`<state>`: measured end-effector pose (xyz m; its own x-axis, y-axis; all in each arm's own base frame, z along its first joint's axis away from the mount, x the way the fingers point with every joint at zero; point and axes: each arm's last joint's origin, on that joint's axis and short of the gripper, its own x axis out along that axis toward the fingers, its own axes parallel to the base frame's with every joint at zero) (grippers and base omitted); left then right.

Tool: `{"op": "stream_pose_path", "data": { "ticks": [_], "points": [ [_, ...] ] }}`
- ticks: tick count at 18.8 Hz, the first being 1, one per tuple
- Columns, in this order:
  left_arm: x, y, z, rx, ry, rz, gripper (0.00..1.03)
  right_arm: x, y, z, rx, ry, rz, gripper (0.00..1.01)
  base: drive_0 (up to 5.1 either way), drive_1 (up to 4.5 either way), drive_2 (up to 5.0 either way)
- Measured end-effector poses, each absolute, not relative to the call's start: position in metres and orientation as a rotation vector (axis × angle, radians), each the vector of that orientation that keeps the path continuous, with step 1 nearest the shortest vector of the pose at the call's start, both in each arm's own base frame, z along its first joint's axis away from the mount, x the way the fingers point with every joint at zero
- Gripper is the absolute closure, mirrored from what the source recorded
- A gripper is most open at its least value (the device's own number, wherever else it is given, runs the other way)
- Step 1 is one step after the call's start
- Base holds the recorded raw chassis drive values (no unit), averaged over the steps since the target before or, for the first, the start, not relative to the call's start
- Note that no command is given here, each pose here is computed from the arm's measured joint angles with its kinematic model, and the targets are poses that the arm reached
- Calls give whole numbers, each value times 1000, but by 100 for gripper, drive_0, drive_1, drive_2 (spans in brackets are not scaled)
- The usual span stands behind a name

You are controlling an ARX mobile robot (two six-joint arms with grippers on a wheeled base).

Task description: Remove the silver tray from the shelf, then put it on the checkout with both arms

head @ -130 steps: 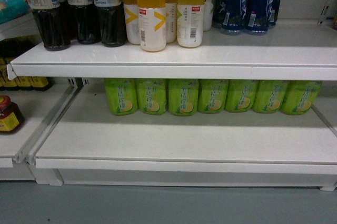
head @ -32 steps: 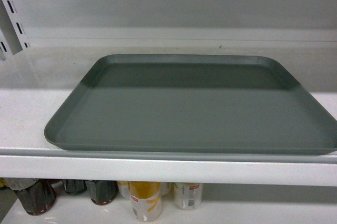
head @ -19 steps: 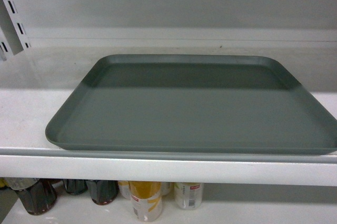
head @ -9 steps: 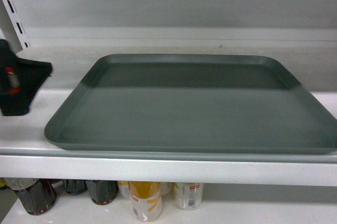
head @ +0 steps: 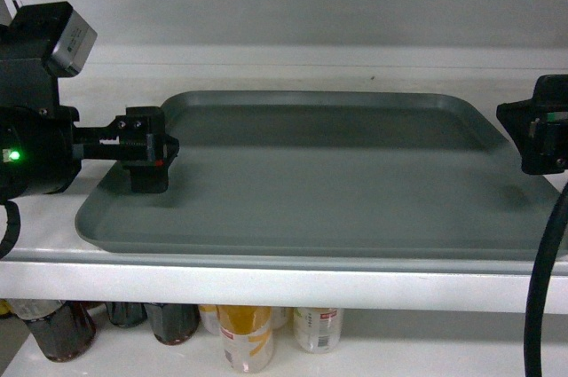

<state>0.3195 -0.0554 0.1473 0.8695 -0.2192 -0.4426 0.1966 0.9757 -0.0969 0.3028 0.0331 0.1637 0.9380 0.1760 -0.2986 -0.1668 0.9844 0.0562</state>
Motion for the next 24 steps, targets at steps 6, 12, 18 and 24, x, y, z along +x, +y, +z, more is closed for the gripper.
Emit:
{"op": "stream_pose_path", "data": {
  "ticks": [6,12,18,24],
  "points": [
    [342,-67,155,-46,484,-221,5,328,40,161,48,425,138,3,0,0,0],
    [347,-71,149,-37,498,-218,5,338,43,151,83,495,99,3,0,0,0],
    [348,-74,140,-5,466,-219,5,342,54,140,92,484,84,3,0,0,0],
    [346,-79,139,-15,465,-193,5,339,57,137,88,469,86,3,0,0,0]
  ]
}}
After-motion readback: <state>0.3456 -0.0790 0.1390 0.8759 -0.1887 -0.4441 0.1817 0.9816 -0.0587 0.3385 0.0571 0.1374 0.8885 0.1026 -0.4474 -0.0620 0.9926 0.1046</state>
